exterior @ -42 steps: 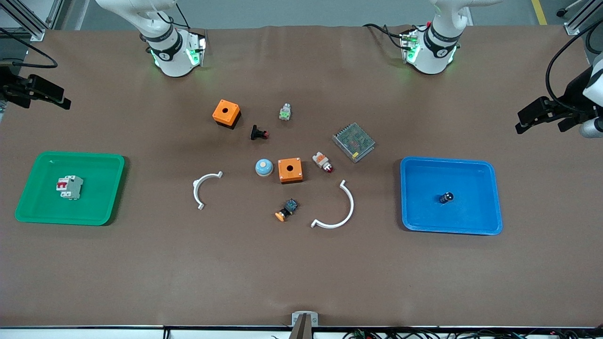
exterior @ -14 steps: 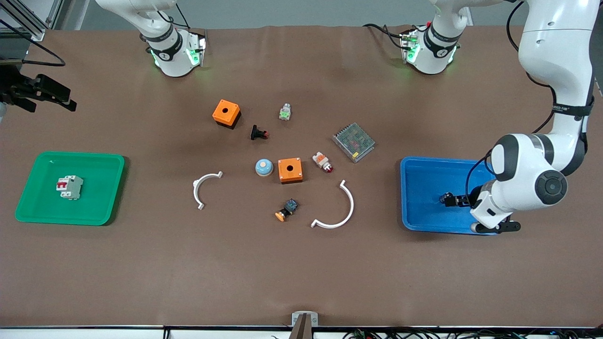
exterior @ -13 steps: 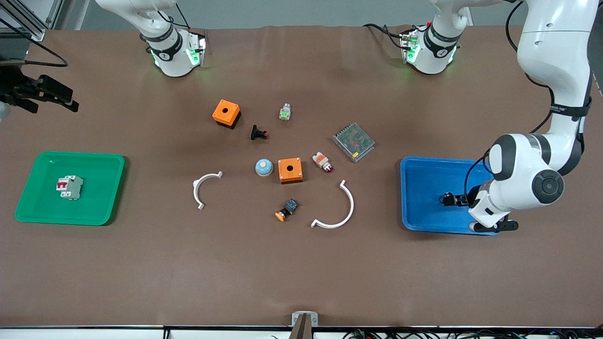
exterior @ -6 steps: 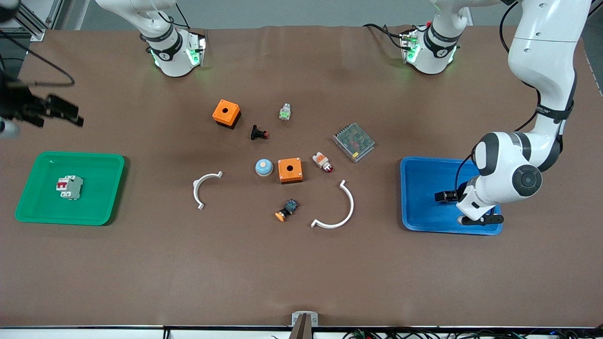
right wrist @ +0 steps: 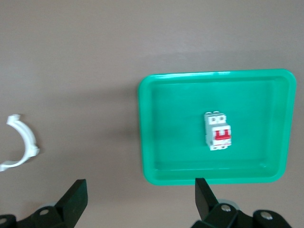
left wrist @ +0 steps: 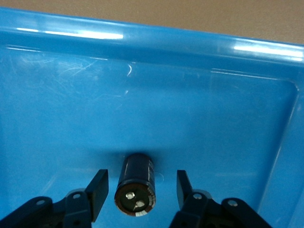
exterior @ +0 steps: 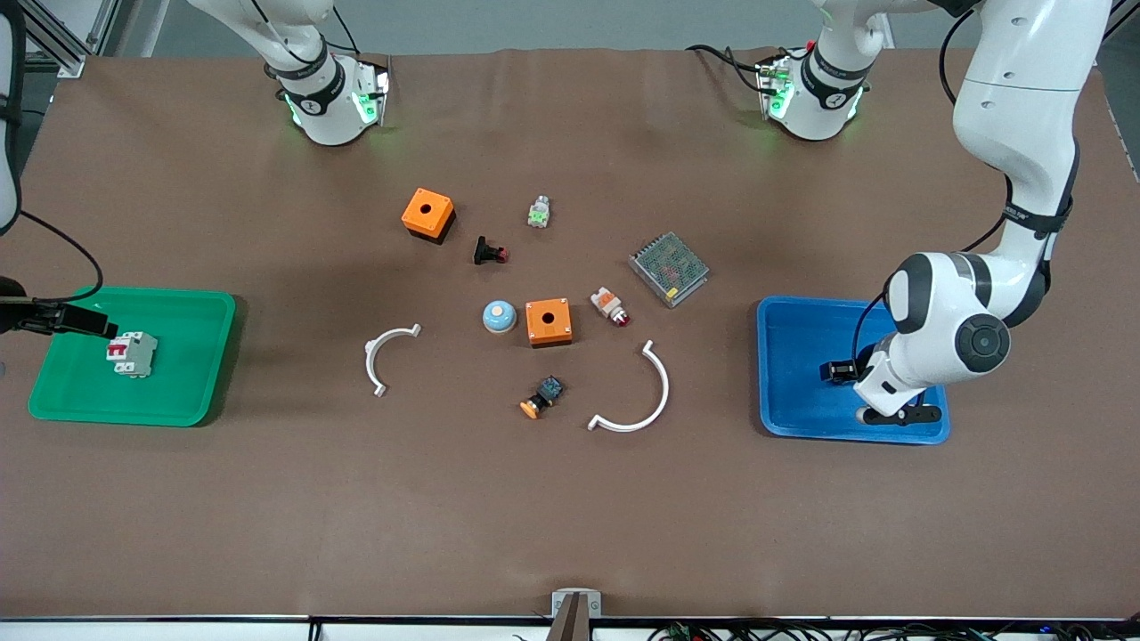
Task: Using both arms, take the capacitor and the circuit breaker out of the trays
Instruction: 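Grasp the capacitor with the left gripper while the right gripper reaches the breaker, then lift the capacitor with the left gripper while the right gripper grasps the breaker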
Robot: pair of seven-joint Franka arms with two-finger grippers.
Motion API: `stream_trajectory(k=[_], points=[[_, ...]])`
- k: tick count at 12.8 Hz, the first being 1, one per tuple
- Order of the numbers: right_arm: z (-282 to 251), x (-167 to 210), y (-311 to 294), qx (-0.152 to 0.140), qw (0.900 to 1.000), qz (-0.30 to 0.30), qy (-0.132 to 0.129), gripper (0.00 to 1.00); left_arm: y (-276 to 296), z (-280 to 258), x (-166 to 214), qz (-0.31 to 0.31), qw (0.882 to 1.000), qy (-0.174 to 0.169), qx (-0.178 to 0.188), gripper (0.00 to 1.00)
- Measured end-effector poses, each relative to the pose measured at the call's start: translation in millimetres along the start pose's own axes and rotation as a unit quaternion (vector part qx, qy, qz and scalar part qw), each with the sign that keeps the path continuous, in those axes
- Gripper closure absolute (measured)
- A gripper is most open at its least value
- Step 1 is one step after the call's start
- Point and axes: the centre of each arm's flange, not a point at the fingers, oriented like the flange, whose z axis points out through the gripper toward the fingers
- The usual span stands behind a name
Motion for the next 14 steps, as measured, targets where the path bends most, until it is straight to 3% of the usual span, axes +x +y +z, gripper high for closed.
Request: stream_trajectory(k=[2,3,4,6,10,14], points=[[41,6,33,-0.006,1.000,-0.016,0.013,0.00,0,1,0,0.000,1.000,0.000,0.000,0.54],[67,6,49,-0.011,0.999,-0.023,0.027,0.00,0,1,0,0.000,1.000,0.000,0.000,0.54],[95,2,62,-0.016,0.999,-0.030,0.038,0.00,0,1,0,0.001,1.000,0.000,0.000,0.61],[146,-10,88,-0.022,0.998,-0.037,0.045,0.00,-1,1,0,0.001,1.000,0.000,0.000,0.66],[190,-17,119,-0.025,0.997,-0.052,0.043,0.00,1,-19,6,0.002,1.000,0.012,-0.001,0.66],[218,-19,130,-0.027,0.997,-0.062,0.042,0.00,61,-120,0,-0.002,1.000,-0.013,-0.004,0.66]])
